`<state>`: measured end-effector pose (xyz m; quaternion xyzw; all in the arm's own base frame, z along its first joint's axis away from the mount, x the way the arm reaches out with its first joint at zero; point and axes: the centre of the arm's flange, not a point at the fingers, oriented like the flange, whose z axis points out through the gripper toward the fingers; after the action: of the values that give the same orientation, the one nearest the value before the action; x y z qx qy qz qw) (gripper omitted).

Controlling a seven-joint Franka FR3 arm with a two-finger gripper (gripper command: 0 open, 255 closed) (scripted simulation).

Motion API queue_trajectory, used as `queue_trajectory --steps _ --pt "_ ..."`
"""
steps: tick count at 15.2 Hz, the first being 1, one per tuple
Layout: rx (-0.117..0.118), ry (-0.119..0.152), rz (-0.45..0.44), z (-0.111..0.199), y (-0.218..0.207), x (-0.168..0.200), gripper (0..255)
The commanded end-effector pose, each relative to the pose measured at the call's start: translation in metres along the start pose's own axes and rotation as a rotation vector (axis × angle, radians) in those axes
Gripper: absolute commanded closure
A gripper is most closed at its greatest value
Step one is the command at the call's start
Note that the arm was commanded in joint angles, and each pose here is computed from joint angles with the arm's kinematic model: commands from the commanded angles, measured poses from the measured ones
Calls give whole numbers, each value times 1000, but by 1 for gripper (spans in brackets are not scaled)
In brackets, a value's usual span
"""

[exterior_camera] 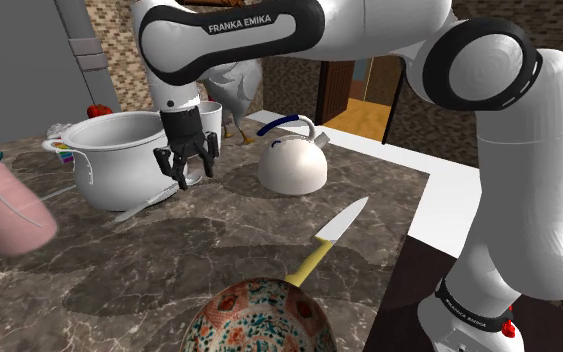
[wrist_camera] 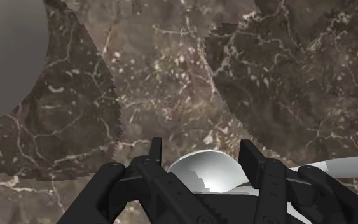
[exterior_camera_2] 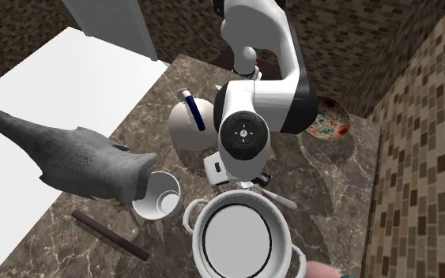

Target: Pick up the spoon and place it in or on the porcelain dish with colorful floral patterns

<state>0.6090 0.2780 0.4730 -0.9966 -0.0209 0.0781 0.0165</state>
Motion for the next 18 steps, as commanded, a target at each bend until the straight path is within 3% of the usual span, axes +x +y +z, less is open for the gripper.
queue_trajectory --steps 1,13,18 --pt "0 0 0 -10 0 -2 255" --pt "0 0 0 -68 -2 -11 255" --pt "0 0 0 -59 -18 -74 255"
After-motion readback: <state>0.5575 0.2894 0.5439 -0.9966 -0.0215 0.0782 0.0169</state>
